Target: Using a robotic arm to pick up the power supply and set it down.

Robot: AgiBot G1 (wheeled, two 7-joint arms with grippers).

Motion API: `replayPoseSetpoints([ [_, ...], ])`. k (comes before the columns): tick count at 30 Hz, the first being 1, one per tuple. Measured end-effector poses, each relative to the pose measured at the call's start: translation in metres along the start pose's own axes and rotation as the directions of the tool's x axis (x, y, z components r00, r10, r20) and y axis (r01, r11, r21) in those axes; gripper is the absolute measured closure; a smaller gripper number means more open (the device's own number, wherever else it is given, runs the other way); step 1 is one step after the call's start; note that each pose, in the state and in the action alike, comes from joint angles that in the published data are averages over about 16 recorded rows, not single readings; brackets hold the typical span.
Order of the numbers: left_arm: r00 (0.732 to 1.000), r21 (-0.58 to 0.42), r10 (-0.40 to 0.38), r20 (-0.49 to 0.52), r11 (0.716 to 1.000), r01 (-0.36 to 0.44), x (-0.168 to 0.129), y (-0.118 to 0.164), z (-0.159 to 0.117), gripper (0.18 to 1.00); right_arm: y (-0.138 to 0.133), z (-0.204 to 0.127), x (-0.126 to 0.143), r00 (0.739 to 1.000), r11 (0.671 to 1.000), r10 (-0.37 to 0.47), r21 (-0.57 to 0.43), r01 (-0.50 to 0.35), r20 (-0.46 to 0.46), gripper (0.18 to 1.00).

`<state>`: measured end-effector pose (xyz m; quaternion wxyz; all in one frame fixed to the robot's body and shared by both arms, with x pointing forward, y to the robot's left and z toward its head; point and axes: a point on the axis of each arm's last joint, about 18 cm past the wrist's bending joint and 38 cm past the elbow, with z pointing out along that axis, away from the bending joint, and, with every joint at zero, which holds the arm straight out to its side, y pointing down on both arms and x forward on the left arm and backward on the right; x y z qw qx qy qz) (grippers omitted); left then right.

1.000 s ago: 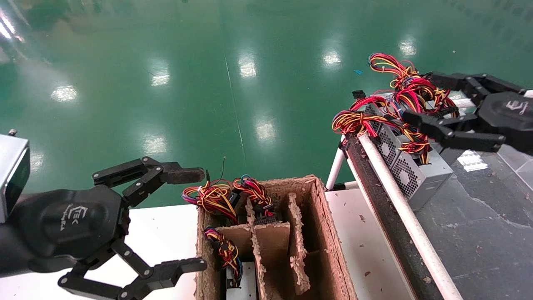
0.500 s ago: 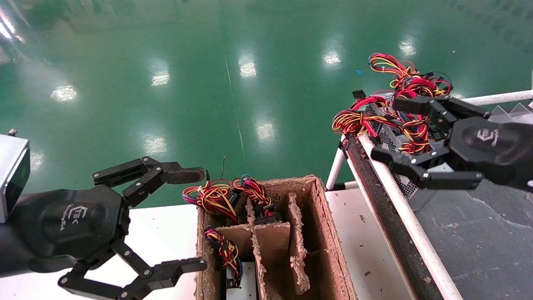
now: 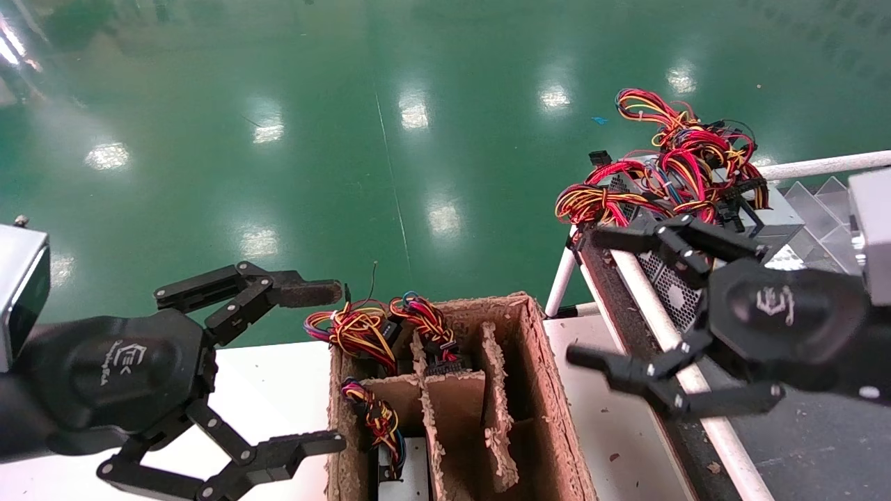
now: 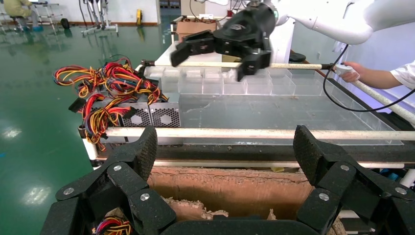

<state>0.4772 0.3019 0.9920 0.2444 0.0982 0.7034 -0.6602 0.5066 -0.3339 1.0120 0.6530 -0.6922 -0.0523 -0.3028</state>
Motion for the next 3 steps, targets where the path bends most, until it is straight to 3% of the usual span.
replayPoseSetpoints([
  [3, 1.0, 0.0, 0.0, 0.0, 1.0, 0.0, 0.0, 0.0, 0.0, 0.184, -0.0002, 0.0026, -0.0057, 1.0, 1.0, 0.001, 0.003, -0.001, 0.02, 0.178],
])
